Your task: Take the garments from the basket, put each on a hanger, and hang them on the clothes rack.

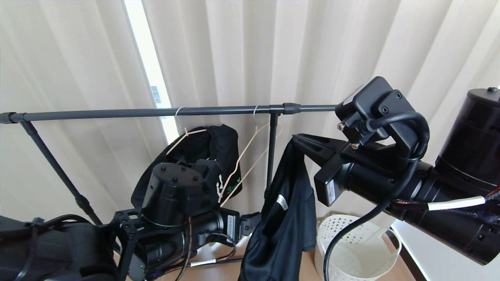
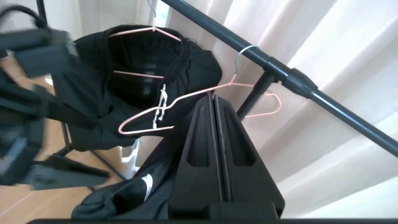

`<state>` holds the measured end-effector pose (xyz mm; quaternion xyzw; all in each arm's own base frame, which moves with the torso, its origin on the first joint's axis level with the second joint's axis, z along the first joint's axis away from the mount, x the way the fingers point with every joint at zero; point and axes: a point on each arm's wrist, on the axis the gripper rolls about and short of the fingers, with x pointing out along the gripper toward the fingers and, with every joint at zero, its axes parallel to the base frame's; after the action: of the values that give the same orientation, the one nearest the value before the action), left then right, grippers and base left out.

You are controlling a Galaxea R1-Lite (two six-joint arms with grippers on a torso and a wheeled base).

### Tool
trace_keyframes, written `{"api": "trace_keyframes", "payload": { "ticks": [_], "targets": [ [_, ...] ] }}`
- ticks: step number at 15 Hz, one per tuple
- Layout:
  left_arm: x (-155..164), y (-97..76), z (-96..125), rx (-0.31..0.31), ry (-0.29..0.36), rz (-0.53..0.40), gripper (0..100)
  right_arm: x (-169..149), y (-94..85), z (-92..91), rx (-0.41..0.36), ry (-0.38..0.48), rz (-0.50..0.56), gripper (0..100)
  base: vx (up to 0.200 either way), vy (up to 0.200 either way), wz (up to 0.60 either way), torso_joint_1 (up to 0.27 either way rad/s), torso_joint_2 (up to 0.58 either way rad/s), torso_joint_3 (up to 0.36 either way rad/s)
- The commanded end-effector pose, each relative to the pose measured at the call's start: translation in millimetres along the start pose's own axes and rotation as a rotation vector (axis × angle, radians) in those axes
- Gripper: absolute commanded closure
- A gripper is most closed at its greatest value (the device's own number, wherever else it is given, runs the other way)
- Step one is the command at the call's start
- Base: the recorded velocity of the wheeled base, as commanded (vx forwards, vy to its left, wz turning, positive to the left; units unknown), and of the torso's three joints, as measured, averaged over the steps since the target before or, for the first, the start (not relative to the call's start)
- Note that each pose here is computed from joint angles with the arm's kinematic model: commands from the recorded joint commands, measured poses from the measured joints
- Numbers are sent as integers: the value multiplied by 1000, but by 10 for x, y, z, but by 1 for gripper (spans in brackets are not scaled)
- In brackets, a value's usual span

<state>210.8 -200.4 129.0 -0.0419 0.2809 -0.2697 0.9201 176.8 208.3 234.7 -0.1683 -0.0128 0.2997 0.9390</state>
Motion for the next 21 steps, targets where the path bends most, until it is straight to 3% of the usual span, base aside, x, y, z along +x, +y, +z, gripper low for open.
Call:
{"api": "trace_keyframes", "payload": {
  "ticks": [1,6,16,18,21],
  "targets": [
    [160,-79,-53,15,30,-12,0,0,16,2,-1,-1,5,100,0,0,0,0,0,0],
    [165,-204,-78,39,36,-52,0,1,14,11,0,-3,2,100,0,0,0,0,0,0],
    [72,-296,-154,69,47,-79,0,37,17,21,7,-9,-3,100,0,0,0,0,0,0],
    [160,-314,-122,63,30,-43,0,43,12,33,13,-27,-20,100,0,0,0,0,0,0],
    [249,-359,-89,90,-24,85,0,34,6,47,16,-30,-34,100,0,0,0,0,0,0]
  ]
}}
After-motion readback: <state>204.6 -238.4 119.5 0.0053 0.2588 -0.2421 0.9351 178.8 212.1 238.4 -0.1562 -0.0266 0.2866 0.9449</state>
